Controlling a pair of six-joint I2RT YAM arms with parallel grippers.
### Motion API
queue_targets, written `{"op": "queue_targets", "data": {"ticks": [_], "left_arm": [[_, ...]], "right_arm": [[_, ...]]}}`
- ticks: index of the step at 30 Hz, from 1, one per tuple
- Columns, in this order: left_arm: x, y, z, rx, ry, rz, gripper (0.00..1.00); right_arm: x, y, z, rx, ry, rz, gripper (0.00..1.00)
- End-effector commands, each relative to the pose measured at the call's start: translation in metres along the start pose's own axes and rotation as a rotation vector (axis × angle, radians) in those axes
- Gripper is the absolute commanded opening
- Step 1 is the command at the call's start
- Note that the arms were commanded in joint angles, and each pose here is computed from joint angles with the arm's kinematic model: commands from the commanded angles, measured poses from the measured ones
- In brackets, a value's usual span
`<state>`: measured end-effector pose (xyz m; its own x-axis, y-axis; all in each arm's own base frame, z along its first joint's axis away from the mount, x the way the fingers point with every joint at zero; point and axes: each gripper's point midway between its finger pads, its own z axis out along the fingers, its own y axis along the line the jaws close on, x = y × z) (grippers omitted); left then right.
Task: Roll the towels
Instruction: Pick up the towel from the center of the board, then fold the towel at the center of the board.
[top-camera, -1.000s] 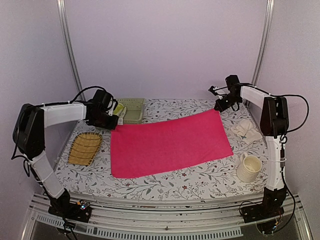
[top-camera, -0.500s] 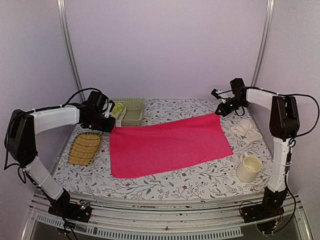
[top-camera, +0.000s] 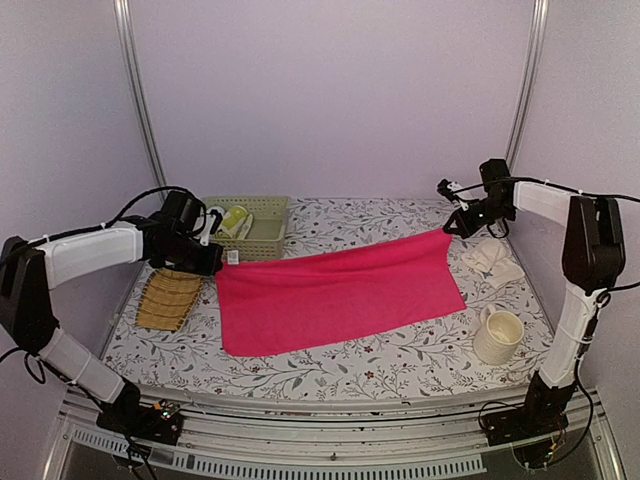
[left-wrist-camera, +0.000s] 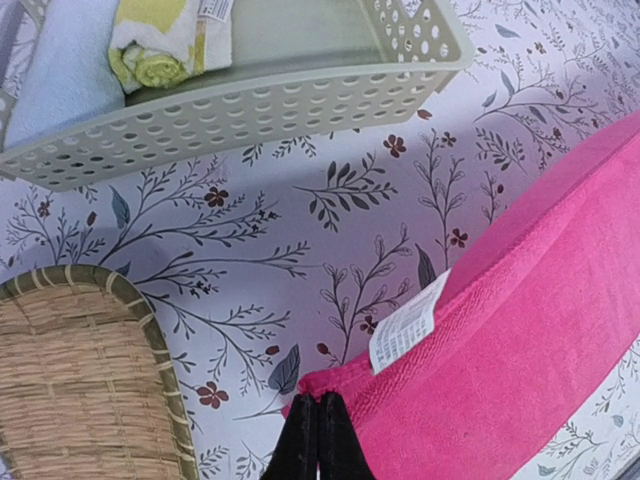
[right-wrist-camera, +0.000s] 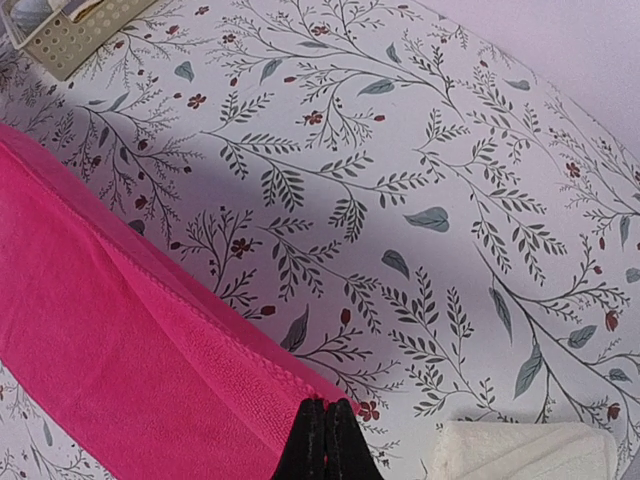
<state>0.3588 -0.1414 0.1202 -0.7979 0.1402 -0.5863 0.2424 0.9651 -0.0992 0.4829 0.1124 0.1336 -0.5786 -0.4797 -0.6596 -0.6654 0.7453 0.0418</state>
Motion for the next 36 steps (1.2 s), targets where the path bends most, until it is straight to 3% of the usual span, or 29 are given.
{"op": "queue_targets", "data": {"ticks": [1, 8, 19, 36], "left_arm": [[0.017, -0.013, -0.006, 0.061, 0.04, -0.019, 0.0], [0.039, -0.039, -0.002, 0.158, 0.103, -0.005, 0.0], [0.074, -0.046, -0.005, 0.191, 0.198, -0.046, 0.0], [0.094, -0.055, -0.025, 0.258, 0.23, -0.112, 0.0]], "right_arm": [[0.01, -0.001, -0.017, 0.003, -0.015, -0.004, 0.02], [0.036, 0.018, -0.024, -0.035, 0.008, -0.009, 0.02], [0.08, 0.037, -0.024, -0.059, 0.079, 0.009, 0.02], [0.128, 0.043, -0.012, -0.078, 0.22, -0.039, 0.02]]}}
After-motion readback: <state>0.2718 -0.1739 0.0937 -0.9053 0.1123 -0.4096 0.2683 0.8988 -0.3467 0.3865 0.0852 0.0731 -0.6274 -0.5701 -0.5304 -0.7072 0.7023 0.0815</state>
